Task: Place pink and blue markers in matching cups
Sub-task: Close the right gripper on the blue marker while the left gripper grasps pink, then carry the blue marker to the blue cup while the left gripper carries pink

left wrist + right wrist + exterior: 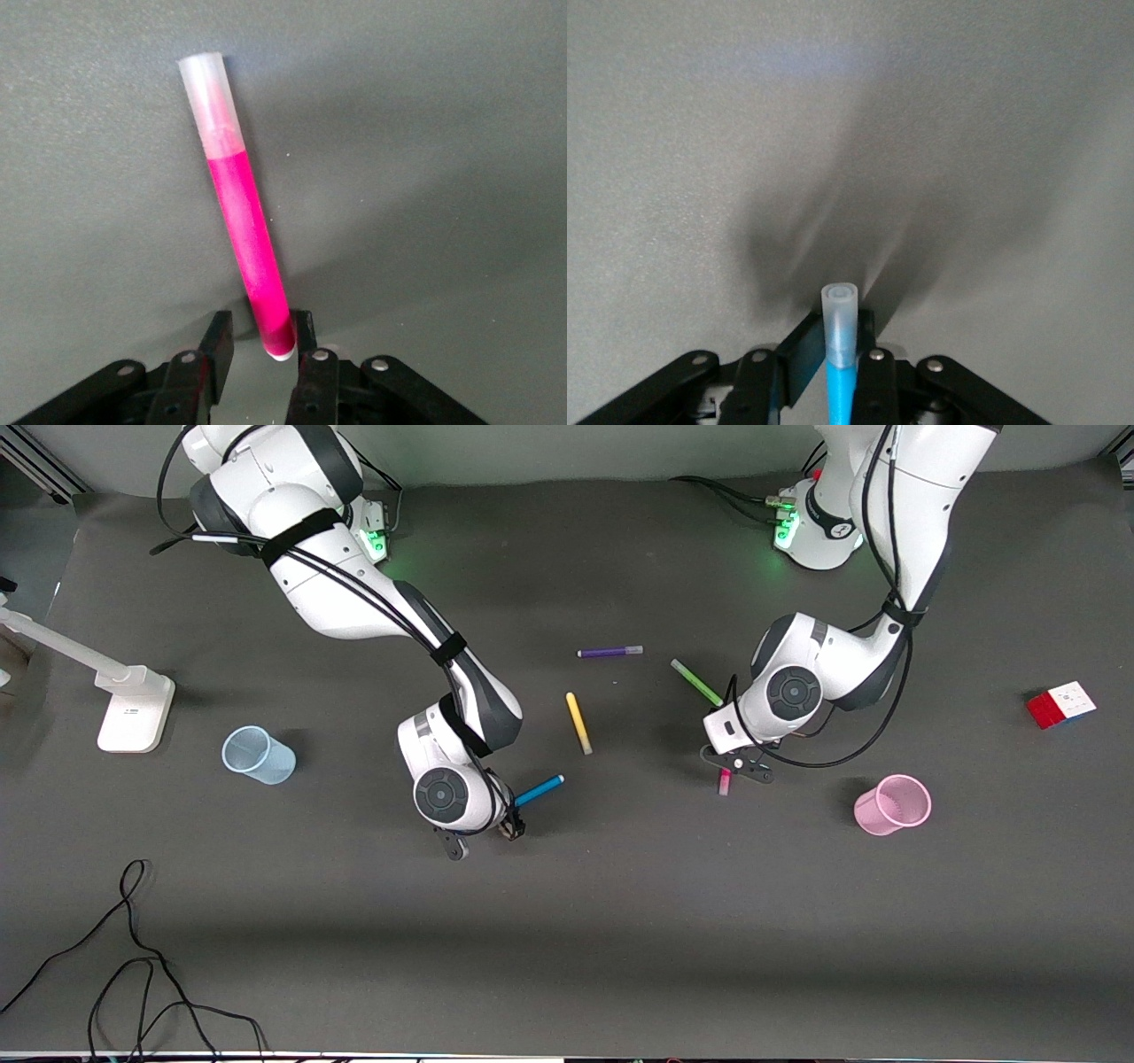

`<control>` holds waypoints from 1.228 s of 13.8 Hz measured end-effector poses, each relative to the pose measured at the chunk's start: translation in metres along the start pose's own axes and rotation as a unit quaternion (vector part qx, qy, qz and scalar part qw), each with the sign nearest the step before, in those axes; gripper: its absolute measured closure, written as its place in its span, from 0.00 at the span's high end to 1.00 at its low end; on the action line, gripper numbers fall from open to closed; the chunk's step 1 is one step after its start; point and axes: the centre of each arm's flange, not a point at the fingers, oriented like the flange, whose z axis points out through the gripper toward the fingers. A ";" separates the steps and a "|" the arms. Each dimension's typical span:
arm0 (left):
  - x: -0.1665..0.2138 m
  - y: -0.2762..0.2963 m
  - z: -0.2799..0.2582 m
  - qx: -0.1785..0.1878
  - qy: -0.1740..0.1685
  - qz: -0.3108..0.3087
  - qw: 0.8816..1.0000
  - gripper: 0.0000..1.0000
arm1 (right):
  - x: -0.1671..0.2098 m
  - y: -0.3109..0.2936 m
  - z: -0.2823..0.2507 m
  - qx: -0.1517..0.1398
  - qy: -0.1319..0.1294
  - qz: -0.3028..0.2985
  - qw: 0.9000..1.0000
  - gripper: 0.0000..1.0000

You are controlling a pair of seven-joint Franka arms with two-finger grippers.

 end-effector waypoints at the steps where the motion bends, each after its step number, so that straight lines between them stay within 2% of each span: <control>1: 0.001 0.000 0.000 0.000 0.001 -0.007 1.000 0.30 | 0.002 0.000 -0.001 0.001 0.001 0.002 1.000 0.21; 2: 0.003 0.000 0.000 -0.001 0.002 -0.012 1.000 0.22 | 0.005 -0.001 -0.002 0.003 0.002 0.003 1.000 0.21; 3: 0.006 0.000 0.000 -0.002 0.002 -0.017 1.000 0.20 | 0.008 -0.003 -0.006 0.007 0.004 0.005 1.000 0.21; 6: 0.010 0.000 0.000 -0.003 0.004 -0.027 1.000 0.18 | 0.016 -0.009 -0.037 0.028 0.009 0.010 1.000 0.21; 9: 0.013 -0.002 -0.003 -0.003 0.006 -0.031 1.000 0.18 | 0.018 -0.001 -0.092 0.022 0.014 0.011 1.000 0.21; 11: 0.023 -0.009 -0.023 0.000 -0.009 -0.038 0.999 0.18 | 0.023 0.013 -0.136 0.002 0.022 0.015 1.000 0.21; 13: 0.036 -0.028 -0.069 0.003 -0.041 -0.054 0.998 0.18 | 0.038 0.035 -0.182 -0.029 0.037 0.002 0.999 0.21; 17: 0.034 -0.101 -0.184 -0.002 -0.102 -0.111 0.989 0.18 | 0.091 0.090 -0.255 -0.119 0.104 -0.042 0.987 0.21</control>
